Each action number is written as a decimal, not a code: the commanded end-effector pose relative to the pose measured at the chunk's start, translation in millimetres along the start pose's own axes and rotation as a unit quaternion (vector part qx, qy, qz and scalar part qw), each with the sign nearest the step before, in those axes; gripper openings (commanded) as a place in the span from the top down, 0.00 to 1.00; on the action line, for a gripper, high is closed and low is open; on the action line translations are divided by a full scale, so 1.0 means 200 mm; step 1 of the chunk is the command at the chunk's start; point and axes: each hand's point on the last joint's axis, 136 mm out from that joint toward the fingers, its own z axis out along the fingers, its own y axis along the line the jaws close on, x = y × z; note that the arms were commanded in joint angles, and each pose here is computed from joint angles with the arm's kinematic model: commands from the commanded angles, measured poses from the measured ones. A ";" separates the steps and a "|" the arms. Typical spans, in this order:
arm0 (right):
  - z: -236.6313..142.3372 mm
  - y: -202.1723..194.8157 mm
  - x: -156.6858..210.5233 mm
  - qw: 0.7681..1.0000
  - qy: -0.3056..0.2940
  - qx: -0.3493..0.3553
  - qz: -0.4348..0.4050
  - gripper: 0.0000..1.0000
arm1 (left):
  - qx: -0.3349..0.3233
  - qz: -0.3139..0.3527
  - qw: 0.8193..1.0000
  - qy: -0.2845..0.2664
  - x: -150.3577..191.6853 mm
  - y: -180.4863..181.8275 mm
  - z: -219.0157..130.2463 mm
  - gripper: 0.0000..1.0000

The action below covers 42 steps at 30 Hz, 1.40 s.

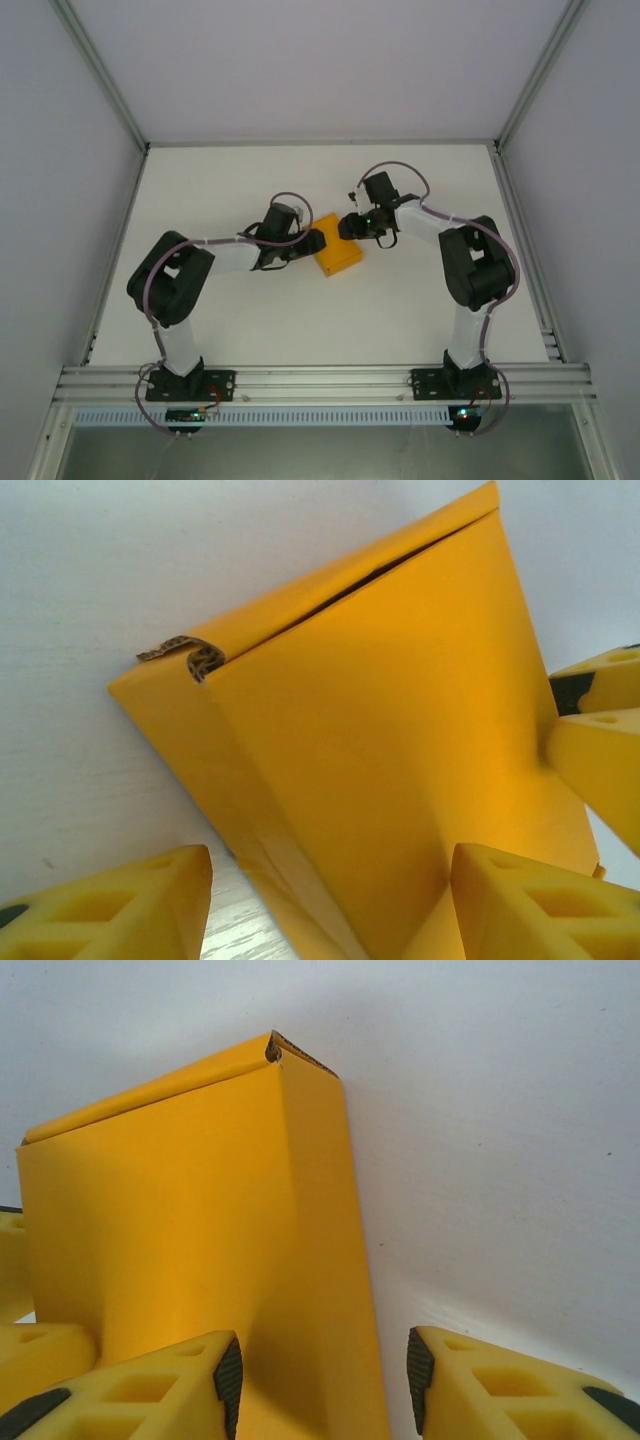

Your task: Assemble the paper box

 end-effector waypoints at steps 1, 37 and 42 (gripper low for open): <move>-0.10 0.05 -0.09 1.000 -0.025 0.004 -0.013 0.49 | -0.004 0.019 1.000 -0.011 -0.03 -0.03 -0.06 0.34; -0.79 -0.95 0.21 0.871 -0.412 0.268 0.007 0.01 | -0.386 0.188 0.820 -0.379 -0.62 1.02 -1.11 0.00; -0.70 -0.94 0.19 0.898 -0.384 0.212 -0.025 0.01 | -0.342 0.175 0.837 -0.391 -0.62 1.09 -1.08 0.01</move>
